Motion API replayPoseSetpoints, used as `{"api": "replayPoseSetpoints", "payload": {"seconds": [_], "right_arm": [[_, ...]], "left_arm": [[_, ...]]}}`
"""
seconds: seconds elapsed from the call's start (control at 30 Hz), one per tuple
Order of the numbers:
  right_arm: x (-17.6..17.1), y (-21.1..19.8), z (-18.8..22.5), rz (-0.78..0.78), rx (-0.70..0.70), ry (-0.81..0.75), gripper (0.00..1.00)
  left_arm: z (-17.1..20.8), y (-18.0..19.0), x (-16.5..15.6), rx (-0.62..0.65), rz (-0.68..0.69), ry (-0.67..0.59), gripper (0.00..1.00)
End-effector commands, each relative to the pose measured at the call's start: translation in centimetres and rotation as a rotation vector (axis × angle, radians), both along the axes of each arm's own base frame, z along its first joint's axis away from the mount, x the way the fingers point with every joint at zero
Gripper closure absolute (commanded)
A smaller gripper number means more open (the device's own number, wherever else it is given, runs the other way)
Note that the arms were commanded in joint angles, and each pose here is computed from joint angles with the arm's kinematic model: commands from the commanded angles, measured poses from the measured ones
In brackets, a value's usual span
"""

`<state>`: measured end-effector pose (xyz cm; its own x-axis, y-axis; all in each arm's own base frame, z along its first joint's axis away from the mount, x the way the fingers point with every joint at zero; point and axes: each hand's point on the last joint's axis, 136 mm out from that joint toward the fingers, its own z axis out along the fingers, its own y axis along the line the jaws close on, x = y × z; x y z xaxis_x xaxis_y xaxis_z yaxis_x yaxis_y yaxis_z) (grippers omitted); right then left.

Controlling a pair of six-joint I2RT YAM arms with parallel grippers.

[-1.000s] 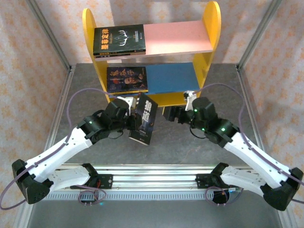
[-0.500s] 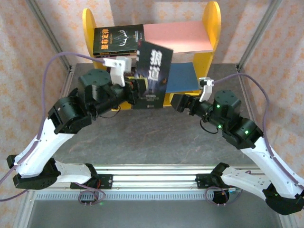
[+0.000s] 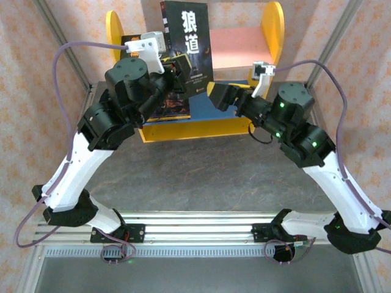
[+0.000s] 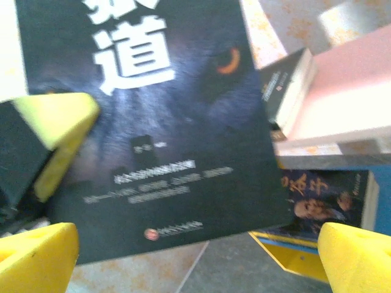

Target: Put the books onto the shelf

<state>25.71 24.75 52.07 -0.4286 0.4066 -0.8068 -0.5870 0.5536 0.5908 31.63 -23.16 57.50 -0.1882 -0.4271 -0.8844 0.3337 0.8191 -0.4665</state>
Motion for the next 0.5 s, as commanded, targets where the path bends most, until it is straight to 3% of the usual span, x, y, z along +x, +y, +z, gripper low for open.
{"api": "replayPoseSetpoints", "payload": {"seconds": [0.0,0.3,0.47], "right_arm": [[0.2,0.5,3.8,0.019,0.098,-0.053,0.01],[2.4,2.5,5.6,0.038,0.223,-0.033,0.01],[3.7,4.0,5.5,0.068,0.297,-0.012,0.01]], "left_arm": [[6.6,2.1,-0.9,-0.194,0.015,-0.170,1.00],[9.5,4.1,-0.5,-0.275,0.086,-0.280,1.00],[8.6,4.3,0.2,-0.346,0.112,-0.286,1.00]]}}
